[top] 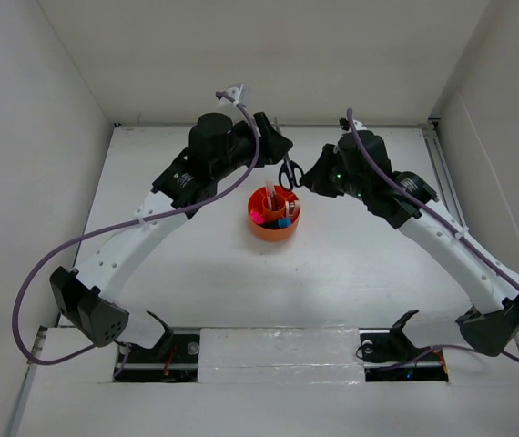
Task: Sort the stationery into containers
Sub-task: Pick up the scissors from the center of the board, then place the scissors in the storage box.
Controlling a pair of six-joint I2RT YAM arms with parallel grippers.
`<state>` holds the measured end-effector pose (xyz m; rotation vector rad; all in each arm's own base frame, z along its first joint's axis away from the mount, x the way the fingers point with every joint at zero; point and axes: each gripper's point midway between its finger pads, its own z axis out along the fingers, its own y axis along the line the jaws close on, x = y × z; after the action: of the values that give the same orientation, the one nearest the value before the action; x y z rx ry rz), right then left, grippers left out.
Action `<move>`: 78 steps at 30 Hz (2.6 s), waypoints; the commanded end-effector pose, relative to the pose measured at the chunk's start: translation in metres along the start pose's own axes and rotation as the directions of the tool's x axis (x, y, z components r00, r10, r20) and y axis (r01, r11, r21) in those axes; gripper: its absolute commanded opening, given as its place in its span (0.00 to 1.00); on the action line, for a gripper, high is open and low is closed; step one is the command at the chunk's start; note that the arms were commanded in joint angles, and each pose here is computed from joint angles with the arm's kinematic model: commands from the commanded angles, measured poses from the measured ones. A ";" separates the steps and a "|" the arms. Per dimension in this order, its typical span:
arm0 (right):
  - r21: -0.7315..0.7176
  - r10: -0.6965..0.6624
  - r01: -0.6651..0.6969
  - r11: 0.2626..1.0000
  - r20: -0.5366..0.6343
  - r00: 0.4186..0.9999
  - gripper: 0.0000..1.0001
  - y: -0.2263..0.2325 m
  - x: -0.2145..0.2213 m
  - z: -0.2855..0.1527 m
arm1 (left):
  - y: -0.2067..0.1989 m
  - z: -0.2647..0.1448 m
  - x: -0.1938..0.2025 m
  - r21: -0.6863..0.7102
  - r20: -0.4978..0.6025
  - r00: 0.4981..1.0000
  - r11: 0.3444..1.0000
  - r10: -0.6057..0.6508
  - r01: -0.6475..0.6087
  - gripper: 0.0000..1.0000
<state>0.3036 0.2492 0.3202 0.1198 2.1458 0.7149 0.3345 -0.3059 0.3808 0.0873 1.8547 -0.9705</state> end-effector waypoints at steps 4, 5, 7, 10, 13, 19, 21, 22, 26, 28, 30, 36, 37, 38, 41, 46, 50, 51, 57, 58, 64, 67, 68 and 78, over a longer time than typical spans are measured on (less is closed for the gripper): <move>-0.155 0.001 0.017 0.988 0.112 0.994 0.00 0.040 -0.035 -0.022 | -0.020 -0.004 -0.019 0.088 0.059 0.998 0.996 -0.012 0.007 0.40; -0.167 -0.001 0.018 0.986 0.103 0.995 0.00 0.042 -0.034 -0.022 | -0.020 -0.004 -0.019 0.089 0.059 0.998 0.996 -0.012 0.007 0.36; -0.173 -0.005 0.022 0.985 0.098 0.995 0.00 0.045 -0.031 -0.023 | -0.022 -0.005 -0.018 0.097 0.053 0.999 0.995 -0.011 0.006 0.23; -0.191 -0.013 0.032 0.981 0.101 0.995 0.00 0.048 -0.032 -0.024 | -0.022 -0.005 -0.018 0.098 0.052 0.998 0.995 -0.020 0.015 0.00; -0.191 -0.013 0.032 0.981 0.101 0.995 0.00 0.048 -0.032 -0.024 | -0.022 -0.005 -0.018 0.098 0.052 0.998 0.995 -0.021 0.015 0.00; -0.260 -0.034 0.058 0.964 0.096 0.995 0.01 0.044 -0.029 -0.015 | -0.023 -0.008 -0.027 0.090 0.076 0.996 0.994 0.055 -0.062 0.00; -0.286 -0.026 0.054 0.957 0.100 0.995 0.09 0.042 -0.033 -0.012 | -0.027 -0.009 -0.026 0.117 0.074 0.993 0.988 0.094 -0.102 0.00; -0.293 -0.036 0.067 0.954 0.108 0.993 0.12 0.041 -0.036 -0.012 | -0.030 -0.009 -0.029 0.124 0.087 0.992 0.987 0.094 -0.104 0.00; -0.289 -0.043 0.081 0.954 0.138 0.990 0.45 0.030 -0.051 -0.012 | -0.033 -0.009 -0.034 0.140 0.111 0.985 0.979 0.134 -0.149 0.00; -0.268 -0.043 0.077 0.960 0.130 0.991 0.55 0.015 -0.051 -0.006 | -0.029 -0.007 -0.033 0.128 0.117 0.982 0.978 0.151 -0.166 0.00; -0.259 -0.036 0.071 0.963 0.137 0.990 0.62 0.008 -0.055 -0.004 | -0.024 -0.001 -0.030 0.115 0.114 0.980 0.978 0.163 -0.176 0.00; -0.188 -0.030 0.062 0.980 0.166 0.986 0.67 -0.030 -0.066 -0.014 | -0.011 0.015 -0.031 0.093 0.118 0.956 0.956 0.267 -0.279 0.00; -0.185 -0.037 0.069 0.980 0.170 0.985 0.68 -0.034 -0.066 -0.016 | -0.010 0.018 -0.036 0.111 0.128 0.952 0.950 0.276 -0.291 0.00; -0.180 -0.032 0.063 0.982 0.173 0.984 0.68 -0.039 -0.067 -0.019 | -0.015 0.019 -0.035 0.186 0.113 0.953 0.936 0.281 -0.298 0.00; -0.168 -0.048 0.076 0.983 0.162 0.986 0.68 -0.049 -0.057 -0.025 | 0.005 0.029 -0.054 0.239 0.126 0.956 0.927 0.265 -0.288 0.00; -0.135 -0.053 0.069 0.988 0.118 0.992 0.68 -0.068 -0.034 -0.029 | 0.012 0.051 -0.069 0.253 0.130 0.940 0.906 0.315 -0.339 0.00; -0.124 -0.055 0.067 0.990 0.100 0.993 0.68 -0.074 -0.025 -0.037 | 0.041 0.069 -0.082 0.305 0.138 0.941 0.891 0.310 -0.338 0.00; -0.133 -0.065 0.079 0.988 0.101 0.993 0.68 -0.073 -0.023 -0.042 | 0.041 0.071 -0.087 0.332 0.161 0.935 0.875 0.314 -0.351 0.00; -0.084 -0.074 0.080 0.993 0.070 0.995 0.68 -0.086 -0.013 -0.055 | 0.060 0.088 -0.064 0.499 0.132 0.929 0.787 0.345 -0.363 0.00; -0.082 -0.088 0.093 0.992 0.070 0.994 0.68 -0.086 -0.014 -0.057 | 0.060 0.088 -0.064 0.497 0.139 0.924 0.782 0.357 -0.377 0.00; -0.046 -0.095 0.097 0.994 0.039 0.995 0.68 -0.092 -0.009 -0.066 | 0.075 0.100 -0.037 0.555 0.121 0.890 0.713 0.440 -0.428 0.00; -0.043 -0.093 0.094 0.995 0.031 0.995 0.68 -0.093 -0.007 -0.067 | 0.077 0.102 -0.025 0.635 0.114 0.898 0.664 0.425 -0.395 0.00; -0.046 -0.095 0.097 0.994 0.039 0.995 0.68 -0.091 -0.010 -0.068 | 0.083 0.106 -0.015 0.649 0.093 0.905 0.665 0.414 -0.371 0.00; -0.026 -0.143 0.143 0.989 0.012 0.990 0.68 -0.091 -0.004 -0.074 | 0.097 0.106 0.019 0.699 0.056 0.926 0.648 0.374 -0.304 0.00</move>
<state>0.2675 0.1400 0.2926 -0.0072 2.1559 0.6802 0.4625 -0.3158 0.2680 0.8433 1.4983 -1.3378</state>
